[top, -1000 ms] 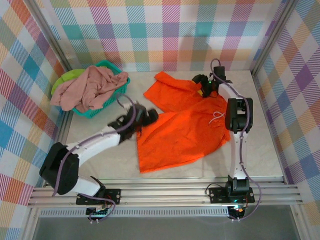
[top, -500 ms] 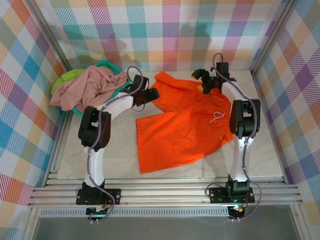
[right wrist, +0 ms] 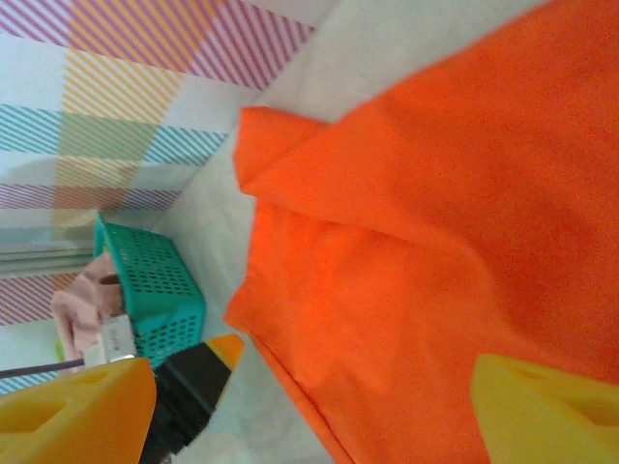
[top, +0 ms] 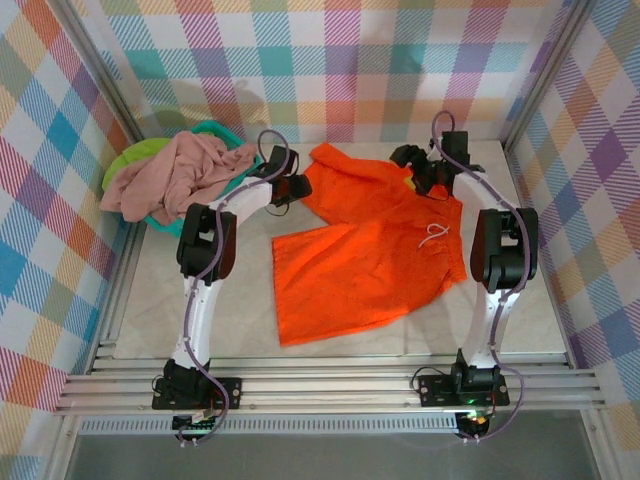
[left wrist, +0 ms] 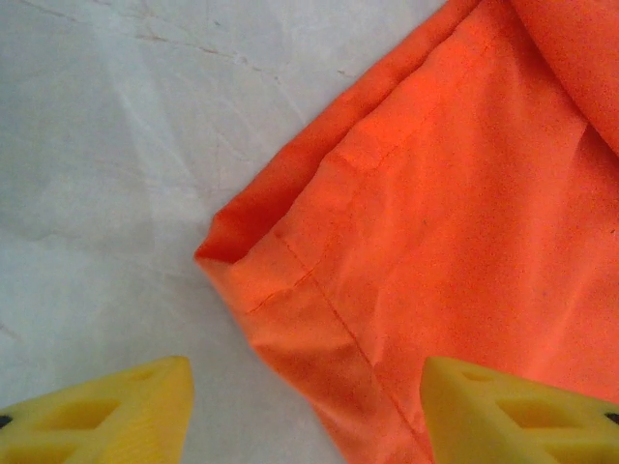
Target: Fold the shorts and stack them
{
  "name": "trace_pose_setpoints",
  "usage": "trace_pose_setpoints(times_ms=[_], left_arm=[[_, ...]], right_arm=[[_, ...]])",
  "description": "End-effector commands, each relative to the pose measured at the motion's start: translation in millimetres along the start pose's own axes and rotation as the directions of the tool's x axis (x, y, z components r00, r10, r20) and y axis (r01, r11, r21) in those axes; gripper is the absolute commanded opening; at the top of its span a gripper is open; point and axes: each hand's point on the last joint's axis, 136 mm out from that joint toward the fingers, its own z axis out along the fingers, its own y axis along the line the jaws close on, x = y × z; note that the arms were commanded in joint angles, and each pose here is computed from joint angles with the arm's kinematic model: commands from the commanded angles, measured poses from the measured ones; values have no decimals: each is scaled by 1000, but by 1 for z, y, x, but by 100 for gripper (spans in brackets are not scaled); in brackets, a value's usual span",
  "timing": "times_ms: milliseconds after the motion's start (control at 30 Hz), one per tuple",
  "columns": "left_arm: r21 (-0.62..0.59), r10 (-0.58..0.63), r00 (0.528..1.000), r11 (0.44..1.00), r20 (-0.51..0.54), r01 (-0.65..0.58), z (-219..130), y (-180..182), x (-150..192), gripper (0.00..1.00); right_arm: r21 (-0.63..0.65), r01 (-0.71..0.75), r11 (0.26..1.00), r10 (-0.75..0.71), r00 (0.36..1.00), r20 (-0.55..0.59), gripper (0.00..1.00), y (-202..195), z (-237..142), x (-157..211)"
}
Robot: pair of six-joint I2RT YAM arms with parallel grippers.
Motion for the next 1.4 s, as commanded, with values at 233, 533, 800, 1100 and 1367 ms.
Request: trace_pose_setpoints(times_ms=[233, 533, 800, 1100, 1367], left_arm=[[-38, 10, 1000, 999, 1, -10, 21, 8, -8, 35], [-76, 52, 998, 996, 32, -50, -21, 9, -18, 0], [-94, 24, 996, 995, 86, -16, -101, 28, 8, 0], [-79, -85, 995, 993, 51, 89, -109, 66, 71, 34], [84, -56, 981, 996, 183, 41, -214, 30, 51, 82]], right_arm=[[-31, 61, 998, -61, 998, 0, 85, 9, -11, 4], [-26, 43, 999, -42, 999, 2, 84, 1, 4, -3], [64, 19, 998, -22, 999, 45, 84, -29, 42, -36], [119, -33, 992, 29, 999, 37, 83, -55, 57, -49], [131, 86, 988, -99, 990, 97, 87, -18, -25, -33]])
